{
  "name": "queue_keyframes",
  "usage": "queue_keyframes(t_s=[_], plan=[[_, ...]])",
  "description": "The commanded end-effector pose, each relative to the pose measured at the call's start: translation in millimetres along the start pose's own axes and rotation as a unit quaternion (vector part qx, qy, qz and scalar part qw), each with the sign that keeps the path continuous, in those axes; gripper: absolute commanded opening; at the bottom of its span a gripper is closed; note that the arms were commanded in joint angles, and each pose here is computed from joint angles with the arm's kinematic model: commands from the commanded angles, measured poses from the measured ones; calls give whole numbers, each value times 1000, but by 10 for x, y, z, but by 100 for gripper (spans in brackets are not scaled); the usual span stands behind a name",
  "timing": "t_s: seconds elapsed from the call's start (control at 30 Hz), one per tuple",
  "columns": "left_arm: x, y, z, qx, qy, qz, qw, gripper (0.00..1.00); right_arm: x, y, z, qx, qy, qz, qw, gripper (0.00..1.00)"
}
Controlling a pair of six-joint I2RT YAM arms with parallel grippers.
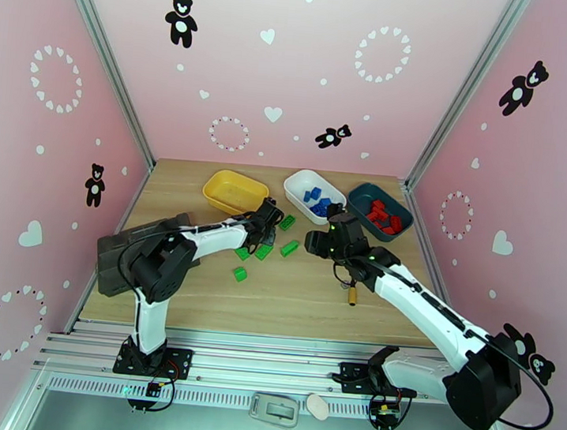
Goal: Sort the legos into containers by color
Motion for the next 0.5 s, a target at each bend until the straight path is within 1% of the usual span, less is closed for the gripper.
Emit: queue_keyframes(t_s=[0.0,0.1,0.27,0.4,0.47], plan=[[248,-45,-234,15,-25,33,999,30,73,-116,-24,-3,-4,8,1000,57],[338,-130,-461,17,-43,64,997,30,104,-195,-69,-12,-8,11,1000,57],[382,-348,-977,23,-75,125,989,30,182,-313,-107,-26,-20,15,999,58],[289,-522,-1360,37,-92,166,981,31,236,-379,-112,-30,-23,21,999,58],[173,-601,-1515,46,-92,182,978,31,269,-392,-119,-30,-26,21,999,58]])
Point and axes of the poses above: each hand's point on the last joint's axis, 136 mm out from that joint toward the fingers, its own x axis back along the fingers, its own y axis along the line the jaws close on, z = x × y, the point moved 4 cm from there along x, back along the fingers, and after that the axes turned 12 degrees about -x, right-handed, at the moved point
